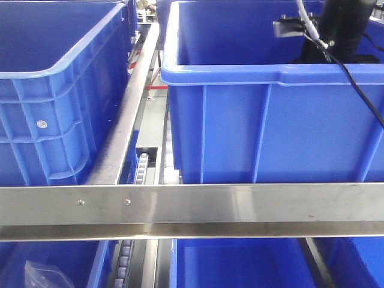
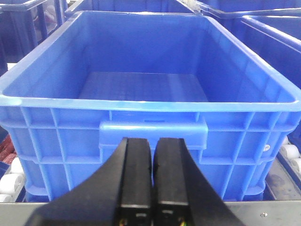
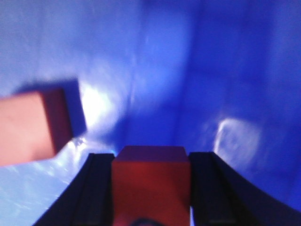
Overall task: Pick red cube and place on left shelf
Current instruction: 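Lower the right gripper with the red cube into the blue crate, then open the right gripper to release the cube and raise it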
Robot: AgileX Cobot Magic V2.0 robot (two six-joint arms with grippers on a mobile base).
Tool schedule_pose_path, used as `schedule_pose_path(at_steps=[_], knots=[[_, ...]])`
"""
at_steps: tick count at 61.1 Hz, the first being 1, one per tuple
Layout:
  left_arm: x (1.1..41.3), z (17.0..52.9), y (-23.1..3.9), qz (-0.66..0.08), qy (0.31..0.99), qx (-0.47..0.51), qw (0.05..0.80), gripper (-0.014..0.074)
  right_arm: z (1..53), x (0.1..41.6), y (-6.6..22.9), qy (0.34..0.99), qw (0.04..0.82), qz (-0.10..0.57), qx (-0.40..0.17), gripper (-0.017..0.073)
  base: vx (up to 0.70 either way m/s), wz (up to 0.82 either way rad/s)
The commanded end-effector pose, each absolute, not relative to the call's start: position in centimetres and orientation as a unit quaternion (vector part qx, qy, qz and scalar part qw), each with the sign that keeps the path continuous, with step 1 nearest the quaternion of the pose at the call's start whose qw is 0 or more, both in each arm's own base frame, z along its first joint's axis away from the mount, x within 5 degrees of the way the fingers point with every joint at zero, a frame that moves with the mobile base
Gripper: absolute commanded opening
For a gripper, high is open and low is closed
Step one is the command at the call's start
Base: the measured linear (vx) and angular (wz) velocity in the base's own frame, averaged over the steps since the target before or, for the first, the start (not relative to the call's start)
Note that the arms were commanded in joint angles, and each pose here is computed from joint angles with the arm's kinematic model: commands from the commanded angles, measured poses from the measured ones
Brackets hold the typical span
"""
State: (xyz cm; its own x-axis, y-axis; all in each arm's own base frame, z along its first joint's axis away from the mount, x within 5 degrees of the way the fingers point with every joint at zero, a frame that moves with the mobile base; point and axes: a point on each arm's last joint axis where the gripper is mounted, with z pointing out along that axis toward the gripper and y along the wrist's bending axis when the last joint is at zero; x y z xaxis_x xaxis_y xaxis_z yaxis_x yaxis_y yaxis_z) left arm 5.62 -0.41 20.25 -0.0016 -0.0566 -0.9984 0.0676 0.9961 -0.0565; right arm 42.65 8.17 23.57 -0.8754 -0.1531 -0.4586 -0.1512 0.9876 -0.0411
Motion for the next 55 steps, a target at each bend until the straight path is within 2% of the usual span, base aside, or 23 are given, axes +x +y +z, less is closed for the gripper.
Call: schedule_pose_path(at_steps=[1, 29, 39, 47, 52, 55], knots=[[5.6, 20.3, -0.3, -0.046, 0.678, -0.002, 0.733, 0.0101, 27.9, 42.7, 7.9, 0.950, 0.303, 0.001, -0.078, 0.0349, 0.00, 0.00], [5.6, 20.3, -0.3, -0.046, 0.678, -0.002, 0.733, 0.0101, 29.0, 42.5, 7.7, 0.953, 0.292, -0.006, -0.078, 0.0590, 0.00, 0.00], [5.6, 20.3, -0.3, -0.046, 0.678, -0.002, 0.733, 0.0101, 30.1, 41.9, 7.7, 0.951, 0.298, -0.005, -0.078, 0.0592, 0.00, 0.00], [5.6, 20.3, -0.3, -0.046, 0.678, -0.002, 0.733, 0.0101, 33.5, 40.4, 7.5, 0.936, 0.343, 0.001, -0.077, 0.0584, 0.00, 0.00], [5.6, 20.3, -0.3, -0.046, 0.678, -0.002, 0.733, 0.0101, 36.1, 39.0, 7.3, 0.924, 0.376, 0.005, -0.075, 0.0539, 0.00, 0.00], [5.6, 20.3, -0.3, -0.046, 0.678, -0.002, 0.733, 0.0101, 37.6, 38.0, 7.0, 0.915, 0.397, 0.008, -0.074, 0.0480, 0.00, 0.00]])
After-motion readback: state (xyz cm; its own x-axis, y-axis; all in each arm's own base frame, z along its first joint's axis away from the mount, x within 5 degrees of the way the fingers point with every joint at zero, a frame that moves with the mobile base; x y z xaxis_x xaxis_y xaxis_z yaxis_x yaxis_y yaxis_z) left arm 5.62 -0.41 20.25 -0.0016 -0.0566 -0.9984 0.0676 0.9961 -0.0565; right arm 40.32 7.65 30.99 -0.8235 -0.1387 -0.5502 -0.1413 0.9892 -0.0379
